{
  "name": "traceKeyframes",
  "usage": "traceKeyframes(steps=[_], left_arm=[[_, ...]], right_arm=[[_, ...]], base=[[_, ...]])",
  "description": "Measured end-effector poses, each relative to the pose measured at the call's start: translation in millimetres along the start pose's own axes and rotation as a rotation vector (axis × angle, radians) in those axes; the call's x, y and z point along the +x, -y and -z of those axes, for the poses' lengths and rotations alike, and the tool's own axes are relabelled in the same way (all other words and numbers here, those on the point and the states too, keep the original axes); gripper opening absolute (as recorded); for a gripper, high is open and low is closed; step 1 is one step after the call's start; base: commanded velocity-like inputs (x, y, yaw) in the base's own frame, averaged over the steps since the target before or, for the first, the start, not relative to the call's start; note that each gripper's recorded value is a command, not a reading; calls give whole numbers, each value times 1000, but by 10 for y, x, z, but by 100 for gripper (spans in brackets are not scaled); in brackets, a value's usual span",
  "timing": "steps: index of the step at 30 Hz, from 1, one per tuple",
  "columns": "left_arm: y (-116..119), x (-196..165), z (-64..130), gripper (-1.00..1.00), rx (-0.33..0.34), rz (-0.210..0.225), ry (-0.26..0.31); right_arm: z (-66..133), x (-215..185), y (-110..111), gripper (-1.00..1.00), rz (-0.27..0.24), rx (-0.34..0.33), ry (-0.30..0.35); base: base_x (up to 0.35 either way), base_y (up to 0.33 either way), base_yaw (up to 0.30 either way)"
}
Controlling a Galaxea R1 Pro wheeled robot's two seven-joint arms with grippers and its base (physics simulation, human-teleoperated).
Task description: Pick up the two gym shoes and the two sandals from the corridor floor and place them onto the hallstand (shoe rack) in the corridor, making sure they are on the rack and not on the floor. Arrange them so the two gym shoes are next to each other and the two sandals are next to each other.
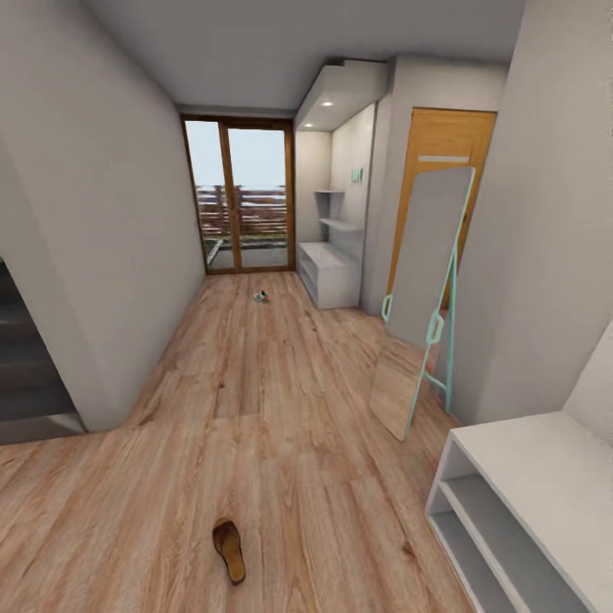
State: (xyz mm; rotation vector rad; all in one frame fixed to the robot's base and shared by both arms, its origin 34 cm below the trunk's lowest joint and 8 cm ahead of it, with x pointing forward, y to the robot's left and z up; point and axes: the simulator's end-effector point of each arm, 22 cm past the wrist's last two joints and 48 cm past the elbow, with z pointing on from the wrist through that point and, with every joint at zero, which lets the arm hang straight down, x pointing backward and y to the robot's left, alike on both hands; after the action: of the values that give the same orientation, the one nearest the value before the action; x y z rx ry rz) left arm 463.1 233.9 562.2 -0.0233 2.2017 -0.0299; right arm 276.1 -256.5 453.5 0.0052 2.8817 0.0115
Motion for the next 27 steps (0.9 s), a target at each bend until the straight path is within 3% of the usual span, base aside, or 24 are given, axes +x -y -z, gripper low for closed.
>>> traceKeyframes(steps=[4,5,8,14,21,27], left_arm=[[-1,-27,-9,100,0,-1,5],[-4,-57,-18,100,-1,-1,10],[-11,-261,-110,100,-3,-2,33],[-3,-765,-399,100,-1,-3,25],[26,-1220,-629,100,4,0,7],[41,-1480,-724,100,6,4,26]], right_arm=[[-15,-373,0,100,3,1,58],[-8,-687,-14,100,4,0,109],[50,-1208,-29,100,4,-1,179],[228,-1816,-56,100,4,-3,172],[638,-2823,-81,100,3,-9,227],[814,-3162,-99,100,5,-15,260]], base=[[1,-38,0],[0,-17,0],[0,-9,0],[0,-3,0],[0,0,0],[0,0,0]])
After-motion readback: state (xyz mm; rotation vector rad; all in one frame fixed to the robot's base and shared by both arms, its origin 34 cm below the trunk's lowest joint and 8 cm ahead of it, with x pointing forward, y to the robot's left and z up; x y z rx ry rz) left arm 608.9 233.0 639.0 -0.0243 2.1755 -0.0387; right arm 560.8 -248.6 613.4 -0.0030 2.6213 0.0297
